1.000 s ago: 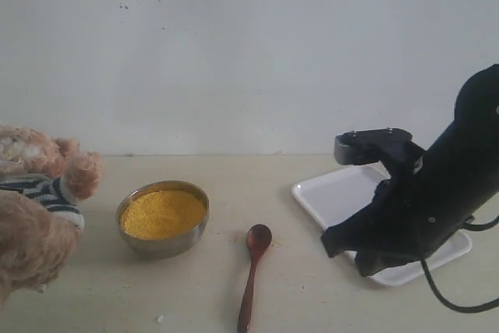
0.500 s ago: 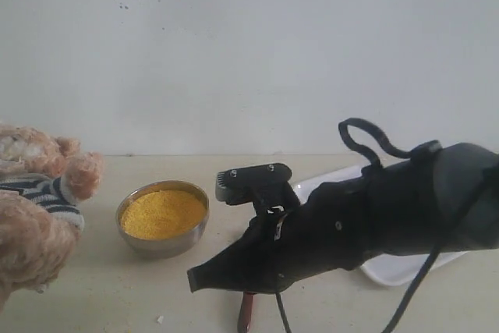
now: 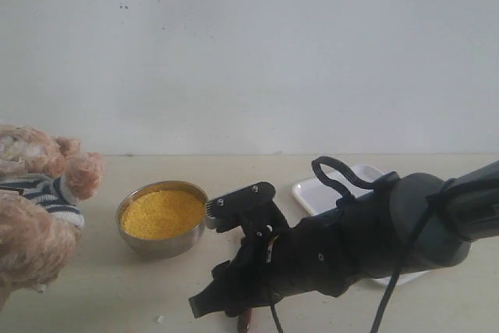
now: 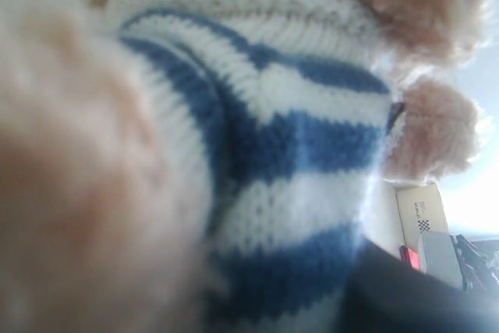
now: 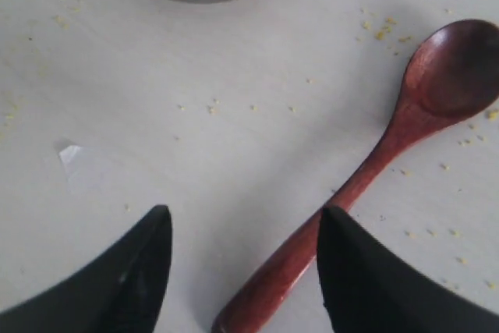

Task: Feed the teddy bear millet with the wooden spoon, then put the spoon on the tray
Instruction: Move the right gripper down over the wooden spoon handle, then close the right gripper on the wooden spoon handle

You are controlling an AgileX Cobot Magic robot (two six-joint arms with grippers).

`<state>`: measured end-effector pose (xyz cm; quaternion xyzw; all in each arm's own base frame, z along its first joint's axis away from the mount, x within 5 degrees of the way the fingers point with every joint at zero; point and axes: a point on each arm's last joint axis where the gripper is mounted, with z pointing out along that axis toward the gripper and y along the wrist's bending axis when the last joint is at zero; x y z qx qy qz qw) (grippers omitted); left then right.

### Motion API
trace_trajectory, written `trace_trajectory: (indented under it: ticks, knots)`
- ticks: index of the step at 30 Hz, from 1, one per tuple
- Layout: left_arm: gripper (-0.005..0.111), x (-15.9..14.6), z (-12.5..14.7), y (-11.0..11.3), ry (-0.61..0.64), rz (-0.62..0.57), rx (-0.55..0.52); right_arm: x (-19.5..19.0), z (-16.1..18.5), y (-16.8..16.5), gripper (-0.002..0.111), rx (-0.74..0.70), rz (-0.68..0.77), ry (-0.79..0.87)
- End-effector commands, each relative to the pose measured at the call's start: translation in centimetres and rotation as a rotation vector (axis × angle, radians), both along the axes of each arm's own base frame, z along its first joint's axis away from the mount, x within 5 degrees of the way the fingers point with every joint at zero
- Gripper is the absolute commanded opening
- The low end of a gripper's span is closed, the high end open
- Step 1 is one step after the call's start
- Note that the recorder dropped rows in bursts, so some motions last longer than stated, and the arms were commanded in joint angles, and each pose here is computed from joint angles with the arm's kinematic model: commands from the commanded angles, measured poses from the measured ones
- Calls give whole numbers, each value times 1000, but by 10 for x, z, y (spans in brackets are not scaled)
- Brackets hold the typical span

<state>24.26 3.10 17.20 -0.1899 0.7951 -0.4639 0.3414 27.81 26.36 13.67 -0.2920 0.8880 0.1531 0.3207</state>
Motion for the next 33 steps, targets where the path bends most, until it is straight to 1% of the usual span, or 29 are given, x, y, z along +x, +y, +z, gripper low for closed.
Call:
trace_trajectory:
  ticks: [1, 5, 8, 16, 23, 25, 26, 30, 31, 33]
  knots:
    - [4, -1, 2, -2, -21, -14, -21, 4, 0, 4, 56, 23, 9, -53]
    - [4, -1, 2, -2, -21, -14, -21, 8, -18, 1, 56, -1, -3, -32]
    - [4, -1, 2, -2, -21, -14, -21, 8, -23, 1, 56, -12, -1, -22]
    - [4, -1, 2, -2, -21, -14, -21, 10, -30, -1, 56, -51, 35, -36]
    - [4, -1, 2, -2, -21, -14, -21, 15, -33, -14, 55, -93, 15, 15]
    - [4, -1, 2, -2, -21, -14, -21, 16, -34, -17, 44, -103, 10, 28]
    - [4, -1, 2, -2, -21, -14, -21, 16, -35, -18, 36, -108, 11, 37]
    - [4, -1, 2, -2, -21, -14, -21, 14, -36, -18, 16, -120, 17, 52]
    - [4, -1, 2, -2, -21, -14, -21, 14, -36, -18, 13, -126, 23, 50]
    - [4, -1, 2, -2, -21, -14, -21, 13, -37, -19, 13, -129, 18, 65]
